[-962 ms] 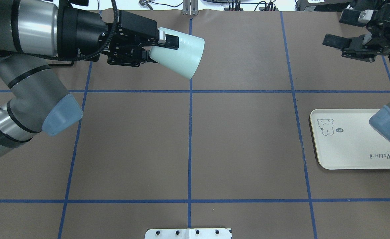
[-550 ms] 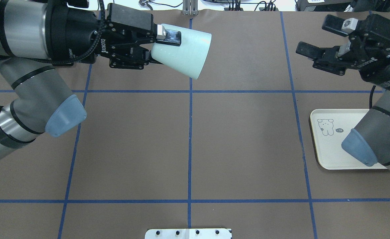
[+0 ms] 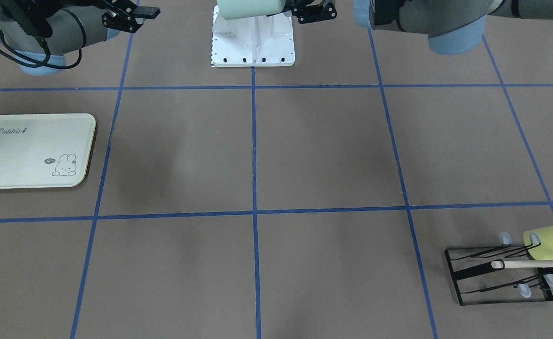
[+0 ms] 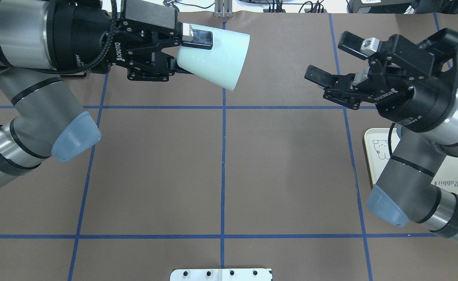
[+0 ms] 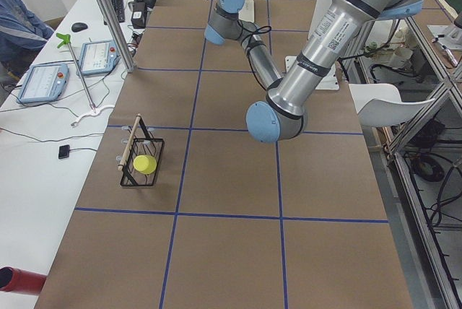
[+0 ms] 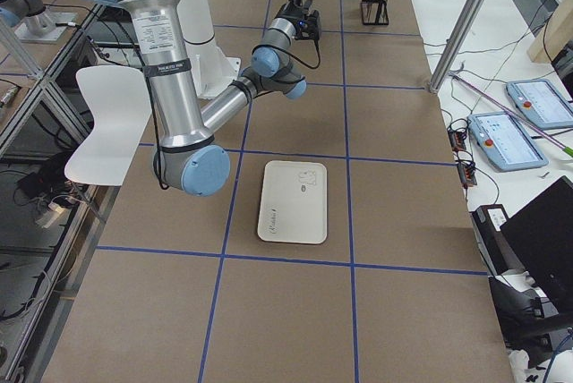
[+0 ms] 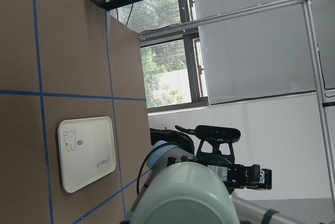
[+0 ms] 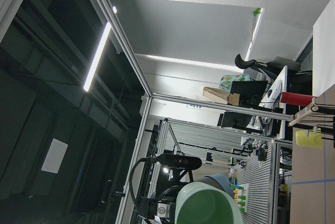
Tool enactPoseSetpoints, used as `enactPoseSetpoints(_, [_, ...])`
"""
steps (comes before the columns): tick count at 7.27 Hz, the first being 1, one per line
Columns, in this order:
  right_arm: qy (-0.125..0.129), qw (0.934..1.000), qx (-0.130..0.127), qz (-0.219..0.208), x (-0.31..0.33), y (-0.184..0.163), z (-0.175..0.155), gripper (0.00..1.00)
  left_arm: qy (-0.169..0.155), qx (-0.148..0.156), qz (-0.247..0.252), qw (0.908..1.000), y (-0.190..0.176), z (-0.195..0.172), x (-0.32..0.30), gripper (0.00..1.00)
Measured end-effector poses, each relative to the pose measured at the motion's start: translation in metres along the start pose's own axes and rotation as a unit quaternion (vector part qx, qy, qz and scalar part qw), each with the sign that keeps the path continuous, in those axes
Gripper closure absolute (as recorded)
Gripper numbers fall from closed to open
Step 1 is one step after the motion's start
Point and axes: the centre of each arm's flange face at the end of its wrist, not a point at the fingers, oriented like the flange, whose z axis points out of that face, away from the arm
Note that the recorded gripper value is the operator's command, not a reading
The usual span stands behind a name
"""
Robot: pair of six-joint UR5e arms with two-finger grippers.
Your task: Left arm grabs green cup and hands to right arm on tray
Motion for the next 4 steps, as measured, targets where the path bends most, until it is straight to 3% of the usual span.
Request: enactPoseSetpoints(4, [0.021,0.9997,0.013,0.007,-0.002,0.018,0.059,0.01,-0.005,0.001,-0.005,1.0000,-0.001,0.001,-0.003,0.94])
